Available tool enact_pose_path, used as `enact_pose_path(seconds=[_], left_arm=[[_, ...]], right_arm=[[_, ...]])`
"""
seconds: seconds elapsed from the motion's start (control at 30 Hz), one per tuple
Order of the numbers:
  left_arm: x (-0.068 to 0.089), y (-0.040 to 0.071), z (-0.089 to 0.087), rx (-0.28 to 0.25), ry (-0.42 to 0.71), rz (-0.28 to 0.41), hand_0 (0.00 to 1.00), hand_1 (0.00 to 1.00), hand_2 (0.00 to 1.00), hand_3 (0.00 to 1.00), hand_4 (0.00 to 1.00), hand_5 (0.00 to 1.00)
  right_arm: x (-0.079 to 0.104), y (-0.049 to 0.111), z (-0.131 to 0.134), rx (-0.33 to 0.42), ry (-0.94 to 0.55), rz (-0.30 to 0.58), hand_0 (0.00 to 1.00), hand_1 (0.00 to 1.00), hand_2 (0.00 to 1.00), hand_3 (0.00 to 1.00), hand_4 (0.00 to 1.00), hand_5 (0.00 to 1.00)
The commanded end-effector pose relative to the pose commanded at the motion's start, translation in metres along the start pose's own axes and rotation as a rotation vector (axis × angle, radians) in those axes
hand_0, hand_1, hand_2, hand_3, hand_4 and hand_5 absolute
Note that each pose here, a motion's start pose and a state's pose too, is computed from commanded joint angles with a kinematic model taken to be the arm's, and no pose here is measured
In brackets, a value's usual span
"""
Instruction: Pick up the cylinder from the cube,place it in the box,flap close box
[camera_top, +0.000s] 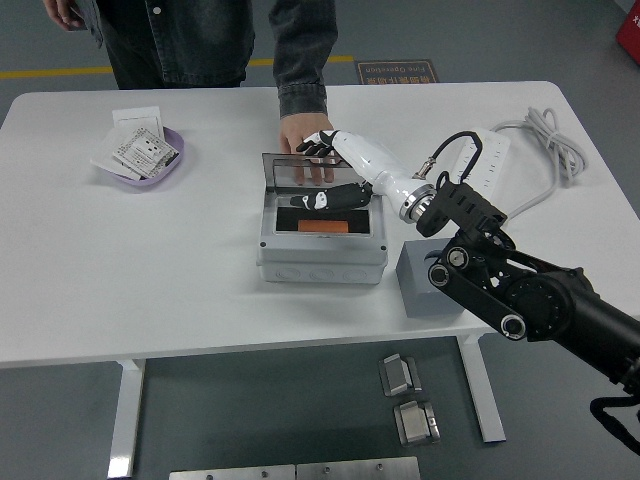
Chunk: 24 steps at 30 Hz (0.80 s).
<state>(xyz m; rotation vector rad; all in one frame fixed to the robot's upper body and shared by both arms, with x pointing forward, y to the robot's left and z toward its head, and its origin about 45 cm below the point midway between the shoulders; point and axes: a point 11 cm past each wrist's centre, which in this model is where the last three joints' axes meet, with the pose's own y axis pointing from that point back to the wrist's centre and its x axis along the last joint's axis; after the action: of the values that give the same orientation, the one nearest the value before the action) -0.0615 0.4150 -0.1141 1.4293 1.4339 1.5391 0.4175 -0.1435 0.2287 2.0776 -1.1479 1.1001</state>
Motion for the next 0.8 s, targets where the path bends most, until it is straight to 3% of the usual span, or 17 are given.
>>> enact_pose_path(seconds=[0.8], left_arm=[[0.000,-0.001,-0.004,0.005,-0.001,0.002,0.635,0.617,0.568,0.596,0.668,0.271]], right_arm=[[-0.017,0.031,-0.012,0.046,-0.043,-0.043,0.800,0.680,0.715,0.753,0.970,0.451]])
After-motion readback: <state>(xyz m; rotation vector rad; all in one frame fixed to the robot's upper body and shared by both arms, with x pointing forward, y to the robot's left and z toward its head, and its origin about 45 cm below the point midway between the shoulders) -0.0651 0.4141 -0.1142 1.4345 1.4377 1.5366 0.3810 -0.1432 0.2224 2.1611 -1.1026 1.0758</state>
